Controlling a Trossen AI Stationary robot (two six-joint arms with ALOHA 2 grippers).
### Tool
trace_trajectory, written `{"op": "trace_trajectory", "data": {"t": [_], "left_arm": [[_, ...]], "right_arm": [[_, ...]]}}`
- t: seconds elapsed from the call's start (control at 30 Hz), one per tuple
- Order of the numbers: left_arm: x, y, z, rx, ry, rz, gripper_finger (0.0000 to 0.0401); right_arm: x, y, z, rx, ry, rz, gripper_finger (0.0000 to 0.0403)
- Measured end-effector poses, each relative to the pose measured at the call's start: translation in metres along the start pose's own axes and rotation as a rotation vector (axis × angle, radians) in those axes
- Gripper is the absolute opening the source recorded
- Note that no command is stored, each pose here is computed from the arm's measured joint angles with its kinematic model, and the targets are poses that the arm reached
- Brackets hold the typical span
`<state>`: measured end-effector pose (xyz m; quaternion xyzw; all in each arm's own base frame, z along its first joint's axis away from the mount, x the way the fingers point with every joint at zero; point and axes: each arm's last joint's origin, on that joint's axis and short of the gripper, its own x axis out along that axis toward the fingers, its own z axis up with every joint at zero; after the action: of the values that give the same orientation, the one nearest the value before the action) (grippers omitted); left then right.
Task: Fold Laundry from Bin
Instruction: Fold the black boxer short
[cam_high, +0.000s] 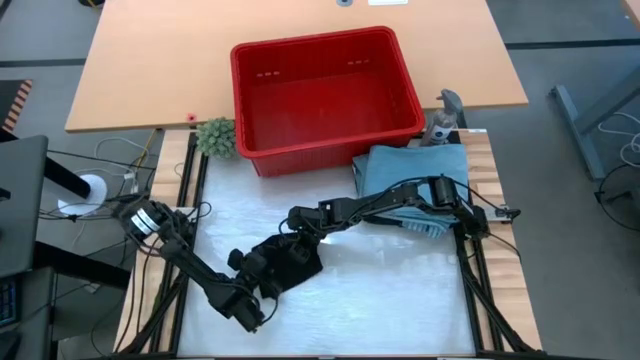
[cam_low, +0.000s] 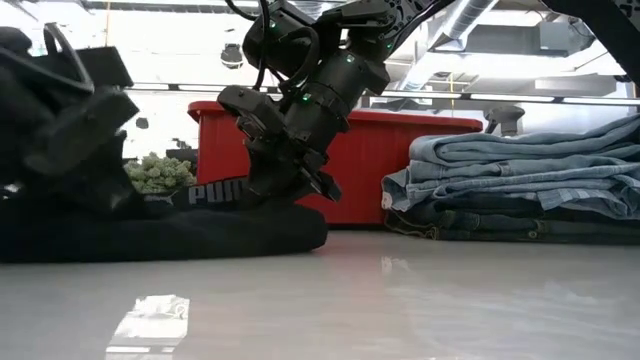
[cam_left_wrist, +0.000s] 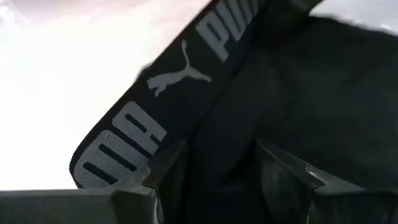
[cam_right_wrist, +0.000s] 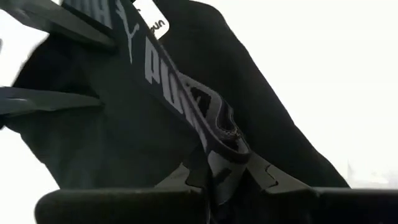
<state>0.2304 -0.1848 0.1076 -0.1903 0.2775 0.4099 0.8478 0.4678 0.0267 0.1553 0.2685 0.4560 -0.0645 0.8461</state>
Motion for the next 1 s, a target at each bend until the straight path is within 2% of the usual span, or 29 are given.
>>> {"op": "trace_trajectory", "data": {"t": [0.17, 0.3, 0.43, 0.53, 0.87, 1.0], "left_arm": [[0.003, -0.002, -0.006, -0.003, 0.043, -0.003, 0.0173], [0.003, -0.002, -0.006, 0.007, 0.045, -0.003, 0.0173], [0.003, -0.002, -0.006, 0.003, 0.051, -0.002, 0.0173], [0.003, -0.002, -0.006, 0.002, 0.053, -0.001, 0.0173], [-0.008, -0.004, 0.009, -0.045, 0.042, -0.048, 0.0173], [-0.024, -0.003, 0.03, -0.109, 0.004, -0.107, 0.0173]], "right_arm": [[-0.004, -0.005, 0.004, 0.027, 0.04, 0.067, 0.0099], [-0.009, -0.011, 0.009, 0.051, 0.067, 0.109, 0.0157], [-0.013, -0.022, 0.013, 0.089, 0.095, 0.087, 0.0226], [-0.019, -0.027, 0.016, 0.094, 0.099, 0.08, 0.0256], [-0.079, -0.016, 0.039, -0.002, -0.055, 0.109, 0.0255], [-0.094, 0.004, 0.029, -0.032, -0.062, 0.085, 0.0255]]}}
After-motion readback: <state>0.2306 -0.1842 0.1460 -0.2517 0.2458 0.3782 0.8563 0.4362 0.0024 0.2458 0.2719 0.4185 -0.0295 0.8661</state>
